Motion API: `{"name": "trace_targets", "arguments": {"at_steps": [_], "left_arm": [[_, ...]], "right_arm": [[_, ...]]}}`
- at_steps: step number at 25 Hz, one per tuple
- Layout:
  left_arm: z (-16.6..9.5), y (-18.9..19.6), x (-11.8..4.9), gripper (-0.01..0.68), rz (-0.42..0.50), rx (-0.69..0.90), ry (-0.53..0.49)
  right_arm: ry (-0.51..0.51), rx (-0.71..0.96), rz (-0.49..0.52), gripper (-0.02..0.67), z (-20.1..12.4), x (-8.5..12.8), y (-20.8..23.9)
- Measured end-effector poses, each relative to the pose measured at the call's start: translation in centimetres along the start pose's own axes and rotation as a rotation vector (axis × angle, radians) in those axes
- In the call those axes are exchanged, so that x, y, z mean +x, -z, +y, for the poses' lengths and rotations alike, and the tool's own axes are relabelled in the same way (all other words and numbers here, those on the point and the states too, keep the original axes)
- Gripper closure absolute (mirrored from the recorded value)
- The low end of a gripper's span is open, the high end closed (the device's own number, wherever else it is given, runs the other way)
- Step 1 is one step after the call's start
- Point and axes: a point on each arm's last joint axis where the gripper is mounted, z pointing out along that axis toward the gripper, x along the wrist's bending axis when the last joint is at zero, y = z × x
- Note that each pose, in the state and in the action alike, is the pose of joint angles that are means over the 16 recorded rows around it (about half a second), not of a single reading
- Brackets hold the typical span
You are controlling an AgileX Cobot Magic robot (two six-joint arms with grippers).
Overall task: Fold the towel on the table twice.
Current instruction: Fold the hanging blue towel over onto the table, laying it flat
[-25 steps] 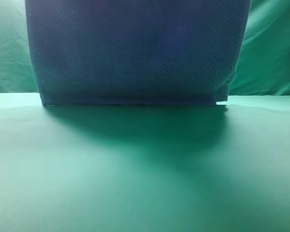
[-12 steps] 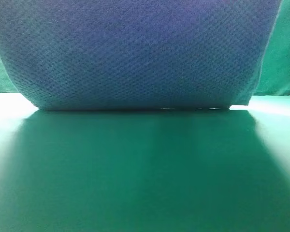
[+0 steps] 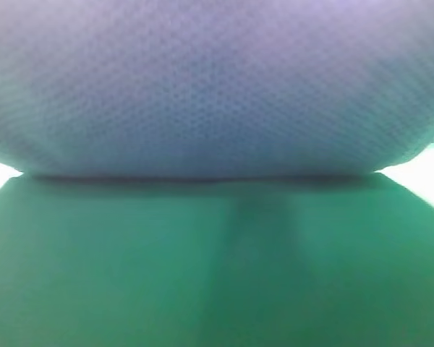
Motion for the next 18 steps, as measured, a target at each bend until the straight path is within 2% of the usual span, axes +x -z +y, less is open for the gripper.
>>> {"name": "trace_targets", "arguments": {"at_steps": [5, 9, 13, 18], "left_arm": [[-3.3, -0.3, 0.6, 0.673, -0.031, 0.037, 0.031], [-4.6, -0.8, 1.0, 0.673, -0.039, 0.045, 0.053], [-4.6, -1.5, 1.3, 0.673, -0.035, 0.043, 0.080], [-3.2, -2.8, 1.6, 0.673, -0.015, 0.034, 0.113]], "right_arm": [[-0.035, 0.059, 0.030, 0.649, -3.0, 0.0, -0.3], [-0.050, 0.094, 0.033, 0.649, -4.4, 0.0, -0.9], [-0.055, 0.109, 0.001, 0.649, -4.7, -0.2, -1.9], [-0.034, 0.108, -0.064, 0.649, -3.6, -0.2, -3.3]]}}
